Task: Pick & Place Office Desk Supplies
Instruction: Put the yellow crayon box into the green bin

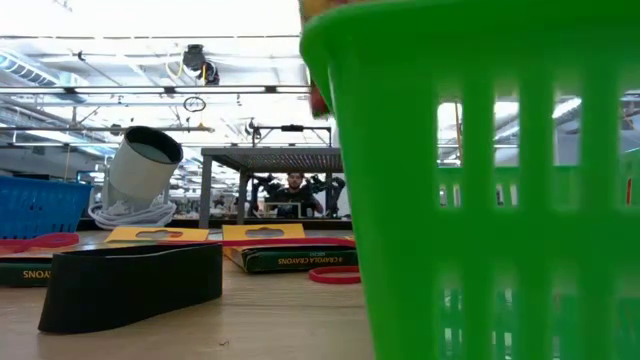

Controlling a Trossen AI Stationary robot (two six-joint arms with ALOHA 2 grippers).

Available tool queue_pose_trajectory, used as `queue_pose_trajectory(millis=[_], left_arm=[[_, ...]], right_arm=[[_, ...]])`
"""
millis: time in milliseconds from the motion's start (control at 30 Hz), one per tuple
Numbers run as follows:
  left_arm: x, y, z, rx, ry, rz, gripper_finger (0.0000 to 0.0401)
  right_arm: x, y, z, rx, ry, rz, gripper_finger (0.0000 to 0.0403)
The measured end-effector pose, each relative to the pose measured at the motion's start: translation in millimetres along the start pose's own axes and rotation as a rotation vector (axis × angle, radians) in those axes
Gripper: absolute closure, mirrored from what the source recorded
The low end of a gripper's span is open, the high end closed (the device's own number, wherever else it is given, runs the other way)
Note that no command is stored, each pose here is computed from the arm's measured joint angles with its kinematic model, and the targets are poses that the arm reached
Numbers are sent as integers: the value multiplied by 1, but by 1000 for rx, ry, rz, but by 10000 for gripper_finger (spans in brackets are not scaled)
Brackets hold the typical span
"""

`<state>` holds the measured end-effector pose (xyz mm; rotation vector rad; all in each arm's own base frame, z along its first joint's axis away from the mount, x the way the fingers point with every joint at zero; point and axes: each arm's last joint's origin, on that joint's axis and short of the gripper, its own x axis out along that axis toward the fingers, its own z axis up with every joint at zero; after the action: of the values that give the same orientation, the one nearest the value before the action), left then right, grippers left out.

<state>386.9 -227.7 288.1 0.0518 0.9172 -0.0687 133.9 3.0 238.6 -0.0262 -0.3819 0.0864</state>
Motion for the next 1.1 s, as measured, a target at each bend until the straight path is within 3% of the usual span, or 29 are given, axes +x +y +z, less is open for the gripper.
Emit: queue_pose_trajectory(millis=[200,433,833,1100], left_arm=[[18,-13,11,103,98,105,400],[23,-8,14,94,69,183,400],[25,-15,22,89,-17,111,400],[59,-16,10,91,27,116,400]], right_arm=[[0,5,0,14,-2,36,303],[0,9,0,25,-3,61,303],[0,12,0,34,-3,82,303],[0,12,0,34,-3,82,303]])
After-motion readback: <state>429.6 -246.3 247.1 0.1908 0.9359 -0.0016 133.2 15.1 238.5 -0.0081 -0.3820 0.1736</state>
